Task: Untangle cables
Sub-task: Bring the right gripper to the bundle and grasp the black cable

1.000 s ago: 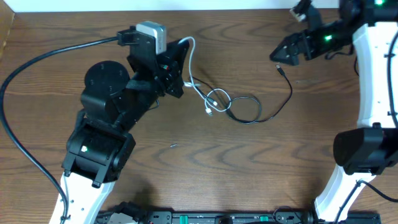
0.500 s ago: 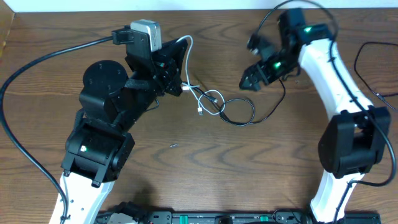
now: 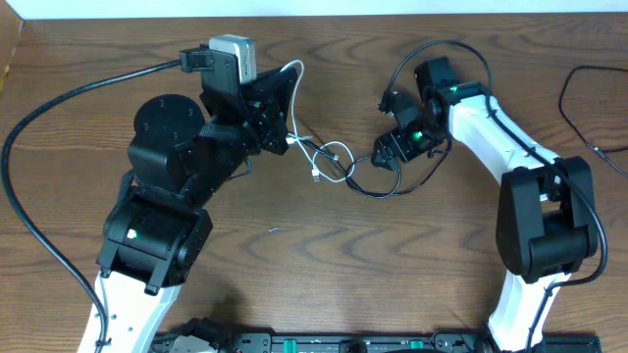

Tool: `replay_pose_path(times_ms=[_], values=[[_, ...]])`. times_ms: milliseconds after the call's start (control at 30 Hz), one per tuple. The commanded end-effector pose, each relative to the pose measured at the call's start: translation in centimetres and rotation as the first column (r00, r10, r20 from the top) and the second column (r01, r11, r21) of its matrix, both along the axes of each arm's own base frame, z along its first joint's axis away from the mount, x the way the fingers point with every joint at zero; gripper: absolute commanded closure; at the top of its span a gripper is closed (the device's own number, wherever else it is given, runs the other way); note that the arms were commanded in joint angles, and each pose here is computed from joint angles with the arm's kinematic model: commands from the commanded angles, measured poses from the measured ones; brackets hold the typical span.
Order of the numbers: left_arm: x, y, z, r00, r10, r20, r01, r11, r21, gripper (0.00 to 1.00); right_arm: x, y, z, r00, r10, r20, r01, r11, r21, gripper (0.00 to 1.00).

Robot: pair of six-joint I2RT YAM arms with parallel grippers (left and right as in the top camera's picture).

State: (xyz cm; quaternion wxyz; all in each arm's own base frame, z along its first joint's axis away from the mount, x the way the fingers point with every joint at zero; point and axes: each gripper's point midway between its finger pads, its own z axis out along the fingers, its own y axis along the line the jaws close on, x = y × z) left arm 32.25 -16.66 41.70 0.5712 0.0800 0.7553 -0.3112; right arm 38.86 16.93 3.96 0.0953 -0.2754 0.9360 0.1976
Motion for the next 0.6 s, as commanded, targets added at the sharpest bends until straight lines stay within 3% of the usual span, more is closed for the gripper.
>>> replay_pose_path(times_ms=[0,367,567], values=[[-0.1,0.0,-0.1,1.0,-0.009,-0.007,0.009,1.0,-0.005,0.93,-0.2,0.3,0.1,1.0,-0.009,0.009,0.009,1.0,0.005,0.09],[-0.1,0.0,-0.3,1.0,-0.009,-0.014,0.009,1.0,-0.003,0.93,-0.9,1.4,-0.9,1.0,0.019,0.014,-0.02,1.0,0.007,0.2],[-0.1,0.0,-0.4,1.0,-0.009,-0.017,0.009,1.0,-0.002,0.93,-1.7,2.0,-1.3,0.999,0.039,-0.001,-0.039,0.999,0.002,0.31]])
